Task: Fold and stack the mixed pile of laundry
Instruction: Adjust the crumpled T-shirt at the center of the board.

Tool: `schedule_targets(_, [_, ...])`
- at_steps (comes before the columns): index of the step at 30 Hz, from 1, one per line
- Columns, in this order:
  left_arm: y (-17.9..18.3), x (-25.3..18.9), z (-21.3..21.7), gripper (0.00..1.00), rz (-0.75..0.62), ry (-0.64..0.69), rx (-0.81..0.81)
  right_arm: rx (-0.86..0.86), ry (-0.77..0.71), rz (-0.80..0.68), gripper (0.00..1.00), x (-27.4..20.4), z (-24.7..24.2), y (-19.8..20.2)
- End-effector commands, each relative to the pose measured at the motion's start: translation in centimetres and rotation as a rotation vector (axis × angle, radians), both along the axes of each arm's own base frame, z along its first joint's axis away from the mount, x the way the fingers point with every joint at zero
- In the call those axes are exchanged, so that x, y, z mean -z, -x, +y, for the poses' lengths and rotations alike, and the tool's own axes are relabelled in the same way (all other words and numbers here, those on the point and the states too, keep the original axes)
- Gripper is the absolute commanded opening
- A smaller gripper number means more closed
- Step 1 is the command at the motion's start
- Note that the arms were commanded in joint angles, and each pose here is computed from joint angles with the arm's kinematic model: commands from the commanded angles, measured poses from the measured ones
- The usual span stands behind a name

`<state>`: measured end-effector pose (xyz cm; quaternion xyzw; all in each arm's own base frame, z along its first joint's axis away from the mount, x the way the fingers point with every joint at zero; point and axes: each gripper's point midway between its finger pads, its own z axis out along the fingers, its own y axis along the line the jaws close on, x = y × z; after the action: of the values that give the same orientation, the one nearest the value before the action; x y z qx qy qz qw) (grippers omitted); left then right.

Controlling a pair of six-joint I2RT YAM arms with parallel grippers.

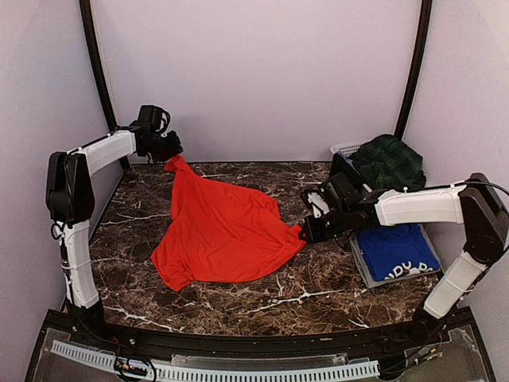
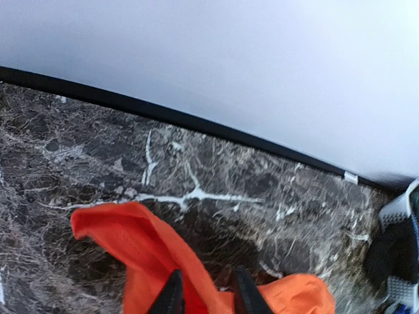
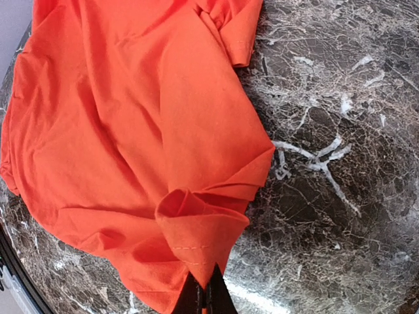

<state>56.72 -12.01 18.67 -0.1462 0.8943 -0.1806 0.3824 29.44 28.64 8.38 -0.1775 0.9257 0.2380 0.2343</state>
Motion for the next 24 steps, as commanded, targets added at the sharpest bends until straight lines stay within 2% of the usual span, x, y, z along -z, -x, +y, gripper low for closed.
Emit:
schedule_targets(1, [-0.6, -2.2, 0.2, 0.38, 0.018, -0.055, 0.045, 0.021, -0.078, -0.024, 0.00, -0.8, 1.3, -0.9])
schedule_targets(2, [0.5, -1.6, 0.1, 0.51, 0.068, -0.050, 0.052, 0.026, -0.074, -0.023, 0.00, -0.6, 1.3, -1.0])
schedule_targets(4, [2.7, -1.3, 0.1, 0.62, 0.096, -0.006, 0.041, 0.026, -0.068, -0.017, 0.00, -0.3, 1.3, -0.9])
schedule_targets(5, [5.6, -0.2, 0.3, 0.65, 0.131, 0.012, 0.043, 0.029, -0.066, -0.017, 0.00, -0.3, 1.2, -0.9])
schedule_targets(6, [6.1, -0.9, 0.2, 0.70, 0.086, 0.050, 0.029, 0.030, -0.063, -0.016, 0.00, -0.2, 1.1, -0.9])
schedule_targets(7, [9.5, -0.1, 0.7, 0.74, 0.105, 0.063, 0.027, 0.029, -0.060, -0.015, 0.00, -0.2, 1.0, -0.8])
schedule_targets(8, [10.5, -0.1, 0.8, 0.79, 0.088, 0.094, 0.005, 0.027, -0.056, -0.012, 0.00, 0.0, 0.8, -0.6])
schedule_targets(9, [13.5, 0.1, 1.2, 0.80, 0.096, 0.111, -0.004, 0.025, -0.055, -0.008, 0.00, 0.0, 0.7, -0.4])
schedule_targets(13, [20.8, 2.5, 1.4, 0.79, 0.177, 0.165, -0.046, 0.025, -0.043, 0.012, 0.00, 0.8, 0.3, 0.1])
schedule_targets(14, [22.8, 4.7, 1.7, 0.79, 0.257, 0.160, -0.071, 0.024, -0.042, 0.012, 0.00, 0.9, 0.3, 0.1])
schedule_targets(16, [26.0, 6.1, 2.2, 0.76, 0.320, 0.169, -0.101, 0.027, -0.037, 0.007, 0.00, 0.7, 0.2, 0.0])
schedule_targets(21, [31.4, 9.2, 1.5, 0.66, 0.415, 0.189, -0.131, 0.033, -0.047, -0.017, 0.00, -0.7, 0.2, -0.8])
schedule_targets(24, [33.3, 10.4, 0.7, 0.65, 0.453, 0.196, -0.137, 0.032, -0.053, -0.027, 0.00, -1.2, 0.3, -1.4])
